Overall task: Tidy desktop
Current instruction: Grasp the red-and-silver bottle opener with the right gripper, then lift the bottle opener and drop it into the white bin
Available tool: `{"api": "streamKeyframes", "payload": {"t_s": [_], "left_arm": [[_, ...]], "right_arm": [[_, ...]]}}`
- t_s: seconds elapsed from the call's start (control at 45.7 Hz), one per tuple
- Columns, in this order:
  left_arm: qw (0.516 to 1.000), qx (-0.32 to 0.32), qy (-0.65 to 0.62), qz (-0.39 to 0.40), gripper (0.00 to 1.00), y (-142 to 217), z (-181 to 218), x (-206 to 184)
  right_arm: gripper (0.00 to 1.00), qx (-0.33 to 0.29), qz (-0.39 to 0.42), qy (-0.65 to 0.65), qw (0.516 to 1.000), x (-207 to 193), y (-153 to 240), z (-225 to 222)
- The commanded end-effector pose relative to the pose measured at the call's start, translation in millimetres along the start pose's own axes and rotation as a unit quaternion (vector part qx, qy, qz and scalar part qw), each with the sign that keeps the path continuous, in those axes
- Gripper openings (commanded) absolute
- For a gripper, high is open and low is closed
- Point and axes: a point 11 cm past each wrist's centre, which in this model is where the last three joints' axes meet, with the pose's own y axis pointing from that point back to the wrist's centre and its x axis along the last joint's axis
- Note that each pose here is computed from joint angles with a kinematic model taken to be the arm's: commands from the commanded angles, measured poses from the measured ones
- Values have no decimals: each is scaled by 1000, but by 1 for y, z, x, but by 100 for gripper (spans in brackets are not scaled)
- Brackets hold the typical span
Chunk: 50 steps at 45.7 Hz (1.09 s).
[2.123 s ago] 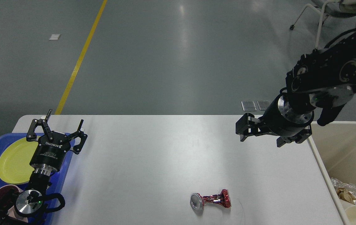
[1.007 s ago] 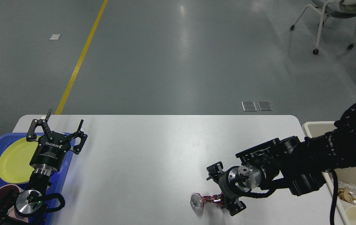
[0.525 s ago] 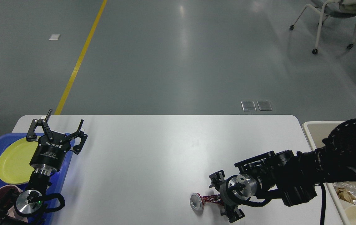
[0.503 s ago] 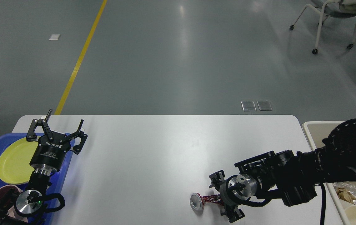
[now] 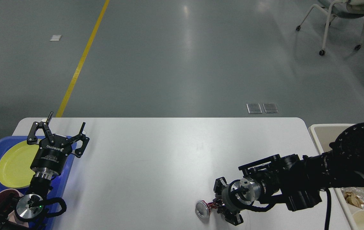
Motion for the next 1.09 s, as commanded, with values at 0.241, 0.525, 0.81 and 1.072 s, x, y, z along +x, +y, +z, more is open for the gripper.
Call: {"api": "streamKeyframes", "payload": {"t_s": [0.241,0.525,0.81,1.072], "left_arm": [[1000,0,0,0,96,0,0,0],[1000,0,0,0,96,0,0,0],[1000,0,0,0,96,0,0,0],[1000,0,0,0,96,0,0,0]], "right_arm": [[0,-31,1,8,999,0,3,8],[0,-26,-4,48,999,1,31,-4],[0,-22,19,246,969,27,145,-35],[0,-57,-32,443,894,18,243,-48]]}}
